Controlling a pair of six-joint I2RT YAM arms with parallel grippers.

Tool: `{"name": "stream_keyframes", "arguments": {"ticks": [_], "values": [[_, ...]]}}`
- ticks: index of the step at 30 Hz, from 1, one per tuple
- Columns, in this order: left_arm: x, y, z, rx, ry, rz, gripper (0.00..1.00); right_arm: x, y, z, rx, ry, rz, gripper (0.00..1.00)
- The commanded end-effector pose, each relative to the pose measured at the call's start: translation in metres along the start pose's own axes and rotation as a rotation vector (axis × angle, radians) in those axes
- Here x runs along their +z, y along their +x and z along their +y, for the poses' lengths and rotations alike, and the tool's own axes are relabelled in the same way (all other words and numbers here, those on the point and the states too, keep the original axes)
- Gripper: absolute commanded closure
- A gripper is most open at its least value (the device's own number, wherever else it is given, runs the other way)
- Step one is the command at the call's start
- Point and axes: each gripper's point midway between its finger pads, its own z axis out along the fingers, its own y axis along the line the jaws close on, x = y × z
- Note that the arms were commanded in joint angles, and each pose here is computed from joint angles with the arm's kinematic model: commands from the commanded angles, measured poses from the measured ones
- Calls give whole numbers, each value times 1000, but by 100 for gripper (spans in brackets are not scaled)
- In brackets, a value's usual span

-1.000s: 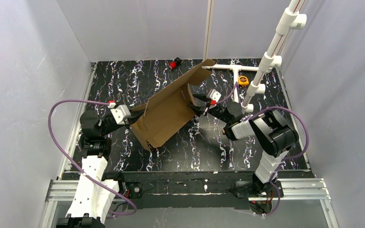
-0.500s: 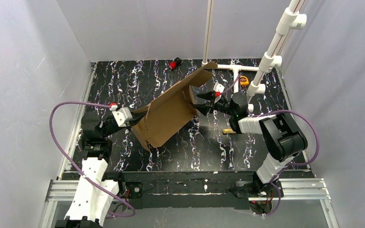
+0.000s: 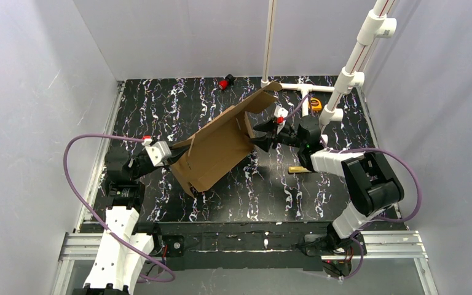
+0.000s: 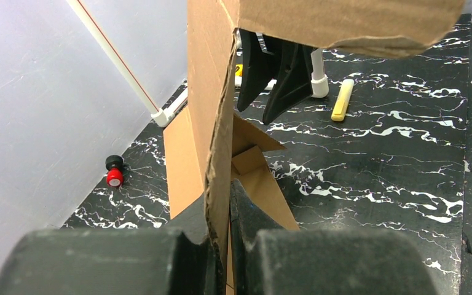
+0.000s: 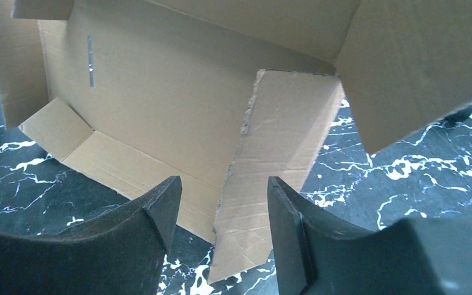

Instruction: Fold the paper box

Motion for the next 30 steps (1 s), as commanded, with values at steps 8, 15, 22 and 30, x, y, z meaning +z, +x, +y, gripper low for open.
{"name": "stream_keyframes", "arguments": {"ticks": [8, 15, 22, 30], "values": [[-2, 4, -8, -9, 11, 8, 100, -11, -35, -24, 9, 166, -19, 51], [-3, 4, -9, -6, 6, 10, 100, -17, -24, -45, 73, 314, -8, 66], [-3, 5, -10, -11, 8, 10, 100, -2, -4, -43, 94, 355, -23, 63], [-3, 6, -11, -18, 10, 11, 100, 19, 9, -42, 68, 363, -39, 41]]}}
